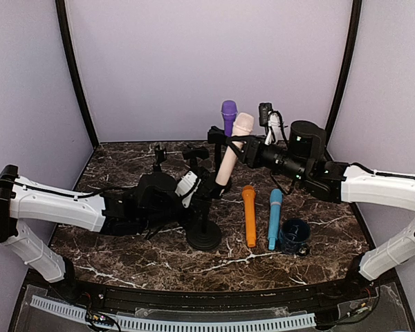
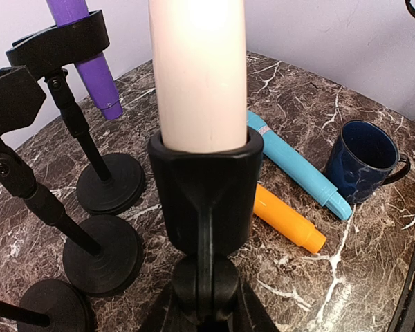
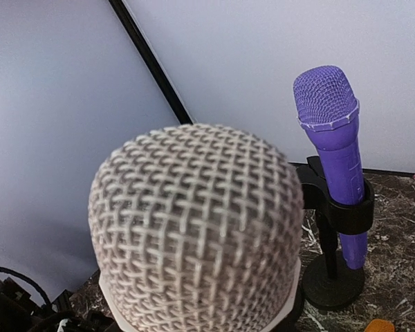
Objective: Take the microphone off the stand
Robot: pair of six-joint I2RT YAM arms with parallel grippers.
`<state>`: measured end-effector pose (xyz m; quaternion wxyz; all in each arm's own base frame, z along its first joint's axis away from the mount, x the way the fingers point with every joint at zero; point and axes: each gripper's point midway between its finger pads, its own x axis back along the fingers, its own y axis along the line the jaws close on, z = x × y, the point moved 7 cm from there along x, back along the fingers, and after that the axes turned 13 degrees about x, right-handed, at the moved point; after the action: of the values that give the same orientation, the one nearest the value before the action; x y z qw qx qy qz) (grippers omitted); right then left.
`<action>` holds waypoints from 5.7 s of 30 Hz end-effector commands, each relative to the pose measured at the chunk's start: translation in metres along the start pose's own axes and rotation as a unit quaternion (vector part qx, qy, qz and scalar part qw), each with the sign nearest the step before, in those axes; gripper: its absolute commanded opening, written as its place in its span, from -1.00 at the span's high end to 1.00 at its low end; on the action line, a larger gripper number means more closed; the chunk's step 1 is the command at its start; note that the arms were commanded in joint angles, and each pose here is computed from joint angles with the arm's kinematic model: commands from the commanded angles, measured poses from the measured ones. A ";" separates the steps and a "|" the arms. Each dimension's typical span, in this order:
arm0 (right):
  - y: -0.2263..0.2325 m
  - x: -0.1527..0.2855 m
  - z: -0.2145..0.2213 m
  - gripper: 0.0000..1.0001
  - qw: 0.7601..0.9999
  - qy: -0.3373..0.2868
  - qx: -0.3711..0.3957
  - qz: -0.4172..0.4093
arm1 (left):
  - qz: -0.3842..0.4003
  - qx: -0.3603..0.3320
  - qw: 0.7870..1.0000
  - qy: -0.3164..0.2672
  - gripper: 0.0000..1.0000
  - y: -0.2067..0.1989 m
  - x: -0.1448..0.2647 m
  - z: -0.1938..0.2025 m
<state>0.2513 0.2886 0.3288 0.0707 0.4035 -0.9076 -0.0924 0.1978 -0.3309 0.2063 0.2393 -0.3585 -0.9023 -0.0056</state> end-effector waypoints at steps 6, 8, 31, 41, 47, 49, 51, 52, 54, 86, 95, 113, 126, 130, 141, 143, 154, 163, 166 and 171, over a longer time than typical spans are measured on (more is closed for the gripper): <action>0.004 0.028 -0.074 1.00 0.990 -0.138 -0.024 0.026 | -0.072 -0.028 0.993 0.092 1.00 0.025 -0.010 0.042; 0.004 0.030 -0.076 1.00 0.989 -0.140 -0.029 0.025 | -0.072 -0.029 0.993 0.092 1.00 0.025 -0.010 0.042; 0.005 0.040 -0.082 1.00 0.987 -0.154 -0.038 0.023 | -0.073 -0.027 0.992 0.098 1.00 0.026 -0.011 0.046; 0.004 0.044 -0.085 1.00 0.986 -0.159 -0.033 0.028 | -0.073 -0.027 0.992 0.097 1.00 0.026 -0.011 0.046; 0.001 0.050 -0.086 1.00 0.986 -0.162 -0.024 0.045 | -0.079 -0.022 0.992 0.094 1.00 0.027 -0.010 0.045; -0.002 0.053 -0.086 1.00 0.986 -0.152 -0.015 0.064 | -0.087 -0.016 0.992 0.090 1.00 0.030 -0.008 0.043; -0.008 0.058 -0.085 1.00 0.986 -0.143 -0.005 0.084 | -0.093 -0.004 0.992 0.086 1.00 0.035 -0.005 0.040; -0.012 0.060 -0.084 1.00 0.986 -0.135 0.000 0.095 | -0.099 0.008 0.992 0.083 1.00 0.042 -0.002 0.037; -0.021 0.064 -0.079 1.00 0.987 -0.113 0.006 0.115 | -0.104 0.023 0.991 0.077 1.00 0.051 0.003 0.035; -0.119 0.026 0.120 0.93 0.926 0.311 -0.136 0.165 | -0.096 0.068 0.993 0.030 -0.55 0.075 0.034 -0.003; -0.132 0.011 0.150 0.75 0.911 0.339 -0.143 0.185 | -0.078 0.090 0.993 -0.017 -0.63 0.073 0.066 -0.028; -0.127 0.016 0.124 -0.25 0.927 0.303 -0.124 0.181 | -0.083 0.124 0.988 -0.028 -0.65 0.078 0.075 -0.022; -0.099 0.000 0.021 -0.81 0.992 0.123 0.004 -0.018 | 0.009 0.141 0.990 -0.017 -0.71 0.123 0.111 -0.102; -0.096 -0.018 0.004 -0.88 0.992 0.087 0.050 -0.078 | 0.040 0.135 0.990 -0.029 -0.71 0.142 0.121 -0.116; -0.102 -0.057 -0.045 -0.91 0.993 0.035 0.106 -0.046 | 0.137 0.085 0.985 -0.054 -0.71 0.152 0.101 -0.153; -0.100 -0.063 -0.052 -0.92 0.992 0.030 0.120 -0.013 | 0.143 0.079 0.985 -0.062 -0.71 0.154 0.094 -0.163; -0.082 -0.101 -0.068 -0.81 0.980 0.045 0.165 0.106 | 0.173 0.054 0.979 -0.096 -0.58 0.159 0.063 -0.208; -0.080 -0.115 -0.059 -0.52 0.959 0.067 0.178 0.208 | 0.182 0.012 0.980 -0.073 -0.58 0.146 0.018 -0.221; -0.079 -0.115 -0.058 -0.21 0.960 0.061 0.178 0.206 | 0.190 0.014 0.981 -0.047 -0.58 0.151 -0.006 -0.214; -0.072 -0.116 -0.057 0.41 0.967 0.045 0.187 0.165 | 0.240 -0.013 0.969 -0.048 -0.59 0.144 -0.028 -0.216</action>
<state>0.3956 0.3191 0.3438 0.0951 0.2446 -0.9574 0.1206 0.4040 -0.2694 0.3566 0.2050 -0.5184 -0.8267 0.0760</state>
